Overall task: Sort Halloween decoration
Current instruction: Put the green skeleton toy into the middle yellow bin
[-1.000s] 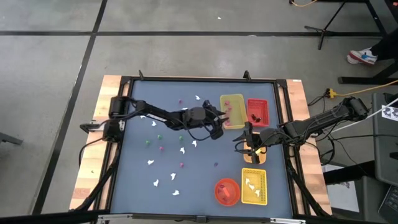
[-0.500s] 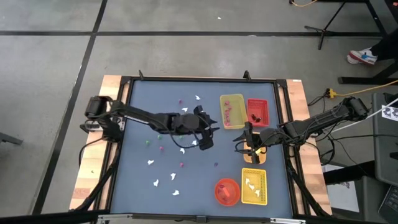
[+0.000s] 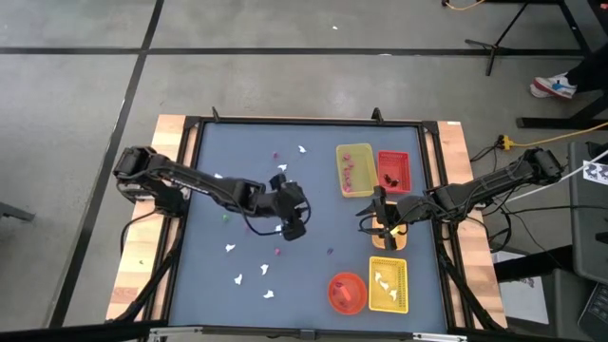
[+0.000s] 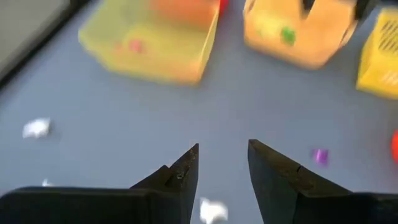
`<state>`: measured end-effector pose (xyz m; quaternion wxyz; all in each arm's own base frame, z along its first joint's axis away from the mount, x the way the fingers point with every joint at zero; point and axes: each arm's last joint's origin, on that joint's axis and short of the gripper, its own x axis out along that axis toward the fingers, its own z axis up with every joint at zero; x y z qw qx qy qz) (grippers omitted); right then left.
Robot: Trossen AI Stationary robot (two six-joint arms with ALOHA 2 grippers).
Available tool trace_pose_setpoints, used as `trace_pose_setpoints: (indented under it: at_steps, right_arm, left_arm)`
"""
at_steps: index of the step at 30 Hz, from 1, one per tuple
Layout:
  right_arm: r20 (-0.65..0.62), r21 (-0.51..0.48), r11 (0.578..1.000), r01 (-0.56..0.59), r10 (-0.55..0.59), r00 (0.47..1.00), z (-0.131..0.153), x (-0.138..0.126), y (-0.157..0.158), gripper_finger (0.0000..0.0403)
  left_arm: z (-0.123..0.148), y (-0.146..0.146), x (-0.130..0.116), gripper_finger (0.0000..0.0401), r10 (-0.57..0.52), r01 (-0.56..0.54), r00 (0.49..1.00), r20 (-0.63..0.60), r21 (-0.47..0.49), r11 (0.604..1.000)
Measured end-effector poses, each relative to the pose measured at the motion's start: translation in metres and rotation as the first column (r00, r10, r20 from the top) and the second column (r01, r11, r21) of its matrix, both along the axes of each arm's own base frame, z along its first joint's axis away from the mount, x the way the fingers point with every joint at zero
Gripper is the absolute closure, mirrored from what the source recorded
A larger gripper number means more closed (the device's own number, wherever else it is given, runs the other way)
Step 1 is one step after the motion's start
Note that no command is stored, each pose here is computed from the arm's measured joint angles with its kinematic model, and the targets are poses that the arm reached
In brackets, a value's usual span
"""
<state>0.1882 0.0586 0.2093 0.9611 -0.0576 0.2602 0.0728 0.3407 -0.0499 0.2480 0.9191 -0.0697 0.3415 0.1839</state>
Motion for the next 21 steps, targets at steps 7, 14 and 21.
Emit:
trace_pose_setpoints:
  at_steps: [7,14,21]
  right_arm:
    - [0.0,0.0,1.0,0.0,0.0,1.0,0.0,0.0,0.0,0.0191]
    - [0.0,0.0,1.0,0.0,0.0,1.0,0.0,0.0,0.0,0.0191]
    - [0.0,0.0,1.0,0.0,0.0,1.0,0.0,0.0,0.0,0.0191]
  left_arm:
    - [-0.016,-0.005,-0.022,0.0278,0.124,-0.138,0.969,-0.214,-0.056,0.989]
    - [-0.036,-0.004,-0.036,0.0278,0.191,-0.219,0.939,-0.286,-0.067,0.973]
    - [-0.059,-0.001,-0.048,0.0278,0.209,-0.239,0.917,-0.339,-0.046,0.97]
